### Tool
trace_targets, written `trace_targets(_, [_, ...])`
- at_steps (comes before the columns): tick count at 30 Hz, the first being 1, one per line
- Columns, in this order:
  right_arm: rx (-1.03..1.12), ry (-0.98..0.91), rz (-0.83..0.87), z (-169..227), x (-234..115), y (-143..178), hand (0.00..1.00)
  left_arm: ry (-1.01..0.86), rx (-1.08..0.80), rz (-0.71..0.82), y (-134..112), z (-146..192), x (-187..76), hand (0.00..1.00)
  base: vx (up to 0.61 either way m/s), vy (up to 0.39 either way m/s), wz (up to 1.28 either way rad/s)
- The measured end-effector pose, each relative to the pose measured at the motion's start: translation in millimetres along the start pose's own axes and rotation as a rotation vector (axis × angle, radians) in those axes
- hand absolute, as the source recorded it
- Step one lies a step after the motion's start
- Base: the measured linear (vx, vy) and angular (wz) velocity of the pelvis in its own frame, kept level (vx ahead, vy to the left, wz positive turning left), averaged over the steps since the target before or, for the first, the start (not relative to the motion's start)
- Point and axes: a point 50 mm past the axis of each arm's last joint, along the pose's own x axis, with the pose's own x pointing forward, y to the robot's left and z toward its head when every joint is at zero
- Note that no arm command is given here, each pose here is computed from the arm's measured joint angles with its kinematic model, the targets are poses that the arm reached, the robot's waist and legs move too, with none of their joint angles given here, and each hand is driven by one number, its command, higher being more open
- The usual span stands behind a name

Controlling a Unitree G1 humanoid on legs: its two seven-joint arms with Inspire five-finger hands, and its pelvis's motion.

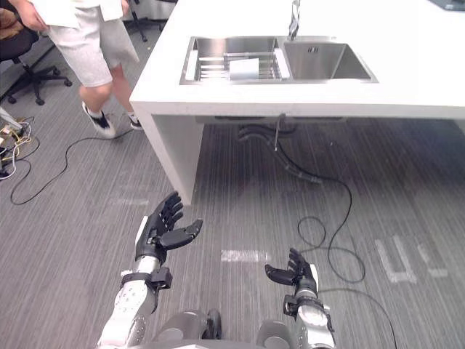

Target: Walk over to the sink, pick up the cup, carry it to the dishwasher, place the cup inside the dishwasher, then close the dishwasher door

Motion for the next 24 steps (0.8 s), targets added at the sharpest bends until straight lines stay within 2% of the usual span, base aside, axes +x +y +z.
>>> trace_targets(4, [0.006, -0.014, 0.028, 0, -4, 6, 0.90, -0.183, -0.043, -0.052, -16, 38, 4, 0.90, 0.40, -0.115, 0.22])
trace_targets(7, [0.005, 0.000, 0.030, -4, -6, 6, 0.90, -0.265, -0.056, -0.046, -20, 53, 11, 0.90, 0.40, -0.250, 0.31])
trace_targets(16, [-0.041, 0.055, -0.018, -24, -18, -16, 0.90, -0.318, -0.165, -0.019, -38, 65, 13, 0.90, 0.40, -0.267, 0.24])
trace_targets(20, [-0.033, 0.050, -0.025, -24, -21, -20, 0.90, -0.416, -0.192, -0.023, -38, 84, 8, 0.90, 0.20, 0.005, -0.02])
trace_targets(24, [-0.066, 0.107, -0.009, -31, -13, -18, 0.90, -0.413, -0.172, -0.010, -33, 80, 9, 0.90, 0.30, 0.170, -0.24])
